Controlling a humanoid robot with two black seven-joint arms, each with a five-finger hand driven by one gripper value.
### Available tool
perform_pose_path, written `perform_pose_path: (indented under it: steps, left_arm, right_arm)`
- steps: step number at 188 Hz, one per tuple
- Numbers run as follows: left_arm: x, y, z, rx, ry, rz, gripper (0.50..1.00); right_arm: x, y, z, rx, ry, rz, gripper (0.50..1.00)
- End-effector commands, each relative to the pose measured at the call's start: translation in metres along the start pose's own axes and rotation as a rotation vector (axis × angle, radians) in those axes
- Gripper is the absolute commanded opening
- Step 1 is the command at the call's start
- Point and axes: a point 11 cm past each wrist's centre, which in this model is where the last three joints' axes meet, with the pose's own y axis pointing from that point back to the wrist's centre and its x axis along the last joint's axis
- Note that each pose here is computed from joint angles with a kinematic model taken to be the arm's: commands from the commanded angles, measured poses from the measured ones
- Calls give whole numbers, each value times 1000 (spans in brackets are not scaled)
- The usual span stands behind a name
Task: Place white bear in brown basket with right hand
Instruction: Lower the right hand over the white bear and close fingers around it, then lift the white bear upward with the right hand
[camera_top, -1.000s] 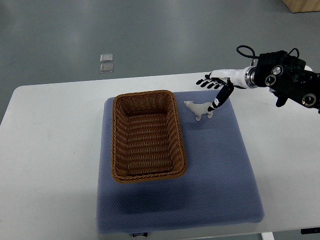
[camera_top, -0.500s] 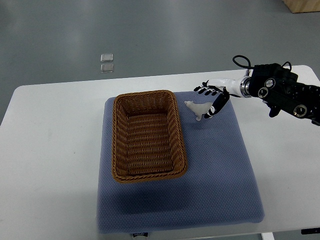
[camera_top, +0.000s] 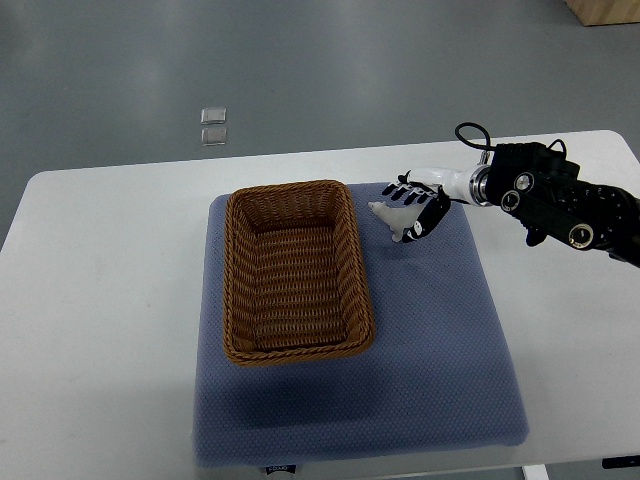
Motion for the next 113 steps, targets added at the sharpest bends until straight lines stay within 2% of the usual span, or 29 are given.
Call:
perform_pose_path:
  steps: [1, 45, 64, 87, 113]
  left_arm:
    - [1, 0, 0, 0, 0, 3, 1000]
    - [1, 0, 0, 0, 1, 1, 1000]
    - [1, 0, 0, 0, 2, 1, 1000]
    - [1, 0, 0, -1, 2, 3, 1000]
    - [1, 0, 0, 0, 2, 4, 1000]
  right_arm:
    - [-2, -1, -1, 2, 3, -5, 825]
    - [-5, -5, -4, 1, 20, -6, 729]
    - [-5, -6, -4, 5, 25, -5, 601]
    - [-3, -6, -5, 4, 52, 0, 507]
    - [3, -4, -10, 15, 61, 8, 500]
